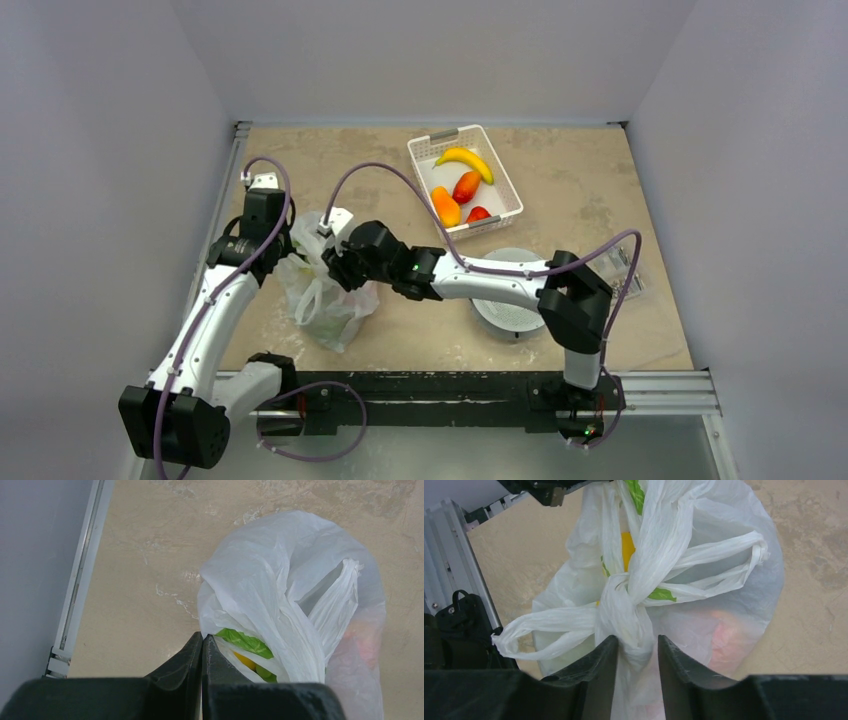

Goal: Take the fake fruits out of the plastic bag
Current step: Untie the plastic bag at the center of the board.

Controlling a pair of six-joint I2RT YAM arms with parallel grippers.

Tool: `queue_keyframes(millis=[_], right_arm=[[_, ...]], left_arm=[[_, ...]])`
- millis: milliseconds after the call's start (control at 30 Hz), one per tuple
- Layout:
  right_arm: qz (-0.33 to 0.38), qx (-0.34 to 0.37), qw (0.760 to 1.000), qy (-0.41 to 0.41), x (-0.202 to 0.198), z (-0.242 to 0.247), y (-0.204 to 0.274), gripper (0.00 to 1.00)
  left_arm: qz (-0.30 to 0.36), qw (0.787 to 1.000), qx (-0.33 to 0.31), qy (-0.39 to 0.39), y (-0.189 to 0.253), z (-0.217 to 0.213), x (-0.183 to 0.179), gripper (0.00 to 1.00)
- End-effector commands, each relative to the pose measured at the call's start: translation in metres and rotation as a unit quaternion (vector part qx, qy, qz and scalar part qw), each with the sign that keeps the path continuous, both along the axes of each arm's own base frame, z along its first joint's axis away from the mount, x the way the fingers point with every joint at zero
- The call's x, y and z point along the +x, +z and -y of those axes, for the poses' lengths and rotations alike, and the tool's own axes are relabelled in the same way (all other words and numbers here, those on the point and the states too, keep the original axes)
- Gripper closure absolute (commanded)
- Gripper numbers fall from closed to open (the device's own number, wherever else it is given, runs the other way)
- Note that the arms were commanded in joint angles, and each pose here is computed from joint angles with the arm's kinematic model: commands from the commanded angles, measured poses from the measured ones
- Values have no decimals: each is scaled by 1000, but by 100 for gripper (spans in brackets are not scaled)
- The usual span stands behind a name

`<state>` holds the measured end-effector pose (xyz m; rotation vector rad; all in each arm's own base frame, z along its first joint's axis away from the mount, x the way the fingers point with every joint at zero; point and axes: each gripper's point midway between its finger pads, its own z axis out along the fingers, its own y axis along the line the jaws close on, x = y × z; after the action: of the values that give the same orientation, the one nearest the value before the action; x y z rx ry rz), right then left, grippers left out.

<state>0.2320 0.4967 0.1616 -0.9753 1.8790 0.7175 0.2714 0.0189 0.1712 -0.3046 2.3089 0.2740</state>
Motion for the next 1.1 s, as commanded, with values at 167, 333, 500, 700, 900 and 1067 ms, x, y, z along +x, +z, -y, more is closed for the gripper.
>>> queue_keyframes(millis=[167,333,500,700,900,1067], right_arm=[[-7,96,995,-1,-15,7,41,95],[-29,145,989,-17,-28,29,38,100],[-48,209,975,-64,-37,70,32,100],[-60,211,972,-88,-45,100,7,100],[-17,145,987,-60,-40,93,8,99],[23,83,996,-22,-30,71,27,65]], left_arm=[[26,999,23,27,14,-13,5,100],[15,998,42,54,13,-24,1,100],[24,996,53,70,18,-30,-3,100],[38,995,56,74,22,-32,-4,100],[50,997,41,50,24,-24,-1,100],[53,998,27,25,22,-16,2,100]])
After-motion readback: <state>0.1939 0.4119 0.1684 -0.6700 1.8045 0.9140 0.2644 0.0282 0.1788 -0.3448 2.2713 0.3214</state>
